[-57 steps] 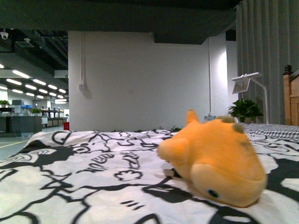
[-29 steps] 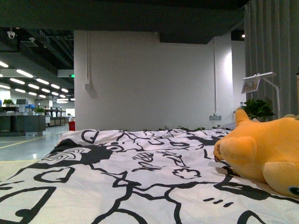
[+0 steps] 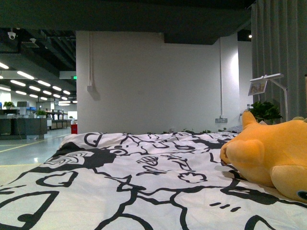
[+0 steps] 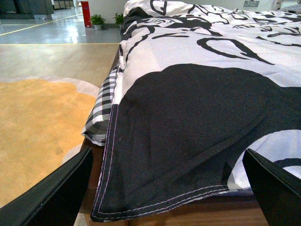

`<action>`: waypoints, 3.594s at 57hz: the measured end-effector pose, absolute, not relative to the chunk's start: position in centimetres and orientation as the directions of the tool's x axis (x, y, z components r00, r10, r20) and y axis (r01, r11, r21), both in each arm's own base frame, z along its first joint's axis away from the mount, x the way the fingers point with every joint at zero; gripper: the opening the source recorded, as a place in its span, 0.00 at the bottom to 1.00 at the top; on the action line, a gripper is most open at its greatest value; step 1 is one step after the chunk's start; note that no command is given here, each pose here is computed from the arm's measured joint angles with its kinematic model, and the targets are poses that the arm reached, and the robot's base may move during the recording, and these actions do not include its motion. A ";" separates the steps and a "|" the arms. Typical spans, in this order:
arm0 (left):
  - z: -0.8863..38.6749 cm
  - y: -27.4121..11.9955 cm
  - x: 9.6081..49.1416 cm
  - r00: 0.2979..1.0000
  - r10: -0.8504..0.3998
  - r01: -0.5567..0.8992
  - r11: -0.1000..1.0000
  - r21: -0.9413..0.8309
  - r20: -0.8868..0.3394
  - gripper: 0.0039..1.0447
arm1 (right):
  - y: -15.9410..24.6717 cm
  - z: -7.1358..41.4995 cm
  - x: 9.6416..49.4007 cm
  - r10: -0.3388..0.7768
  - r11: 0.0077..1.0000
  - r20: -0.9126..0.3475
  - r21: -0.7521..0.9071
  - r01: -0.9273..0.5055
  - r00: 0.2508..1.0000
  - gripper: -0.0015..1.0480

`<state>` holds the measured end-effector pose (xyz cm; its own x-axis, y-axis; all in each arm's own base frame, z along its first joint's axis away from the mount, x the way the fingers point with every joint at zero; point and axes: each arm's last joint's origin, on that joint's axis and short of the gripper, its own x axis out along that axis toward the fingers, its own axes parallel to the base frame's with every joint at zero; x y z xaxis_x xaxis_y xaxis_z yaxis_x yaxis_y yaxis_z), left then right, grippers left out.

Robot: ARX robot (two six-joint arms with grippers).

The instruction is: Put away toys

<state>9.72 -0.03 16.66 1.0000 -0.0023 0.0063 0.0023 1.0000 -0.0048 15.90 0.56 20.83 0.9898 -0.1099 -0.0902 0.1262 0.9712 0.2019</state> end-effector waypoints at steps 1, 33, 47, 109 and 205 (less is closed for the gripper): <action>16.7 0.0 9.7 1.000 -0.002 0.002 1.000 -0.005 0.006 0.94 | 0.6 21.1 16.4 -0.109 0.971 -0.084 0.205 0.124 0.991 0.94; 16.7 0.0 9.7 1.000 -0.002 0.002 1.000 -0.005 0.006 0.94 | 0.3 25.8 27.2 -0.301 0.945 0.033 0.147 0.293 0.953 0.94; 16.7 0.0 9.7 1.000 -0.002 0.002 1.000 -0.005 0.006 0.94 | 0.6 27.1 29.6 -0.332 0.942 0.101 0.090 0.324 0.938 0.94; 16.7 0.0 9.7 1.000 -0.002 0.002 1.000 -0.005 0.006 0.94 | 2.3 25.1 33.7 -0.191 0.982 0.006 -0.016 0.191 0.982 0.53; 16.7 0.0 9.7 1.000 -0.002 0.002 1.000 -0.005 0.006 0.94 | -1.7 22.9 13.5 -0.016 1.000 0.004 0.005 0.016 1.000 0.07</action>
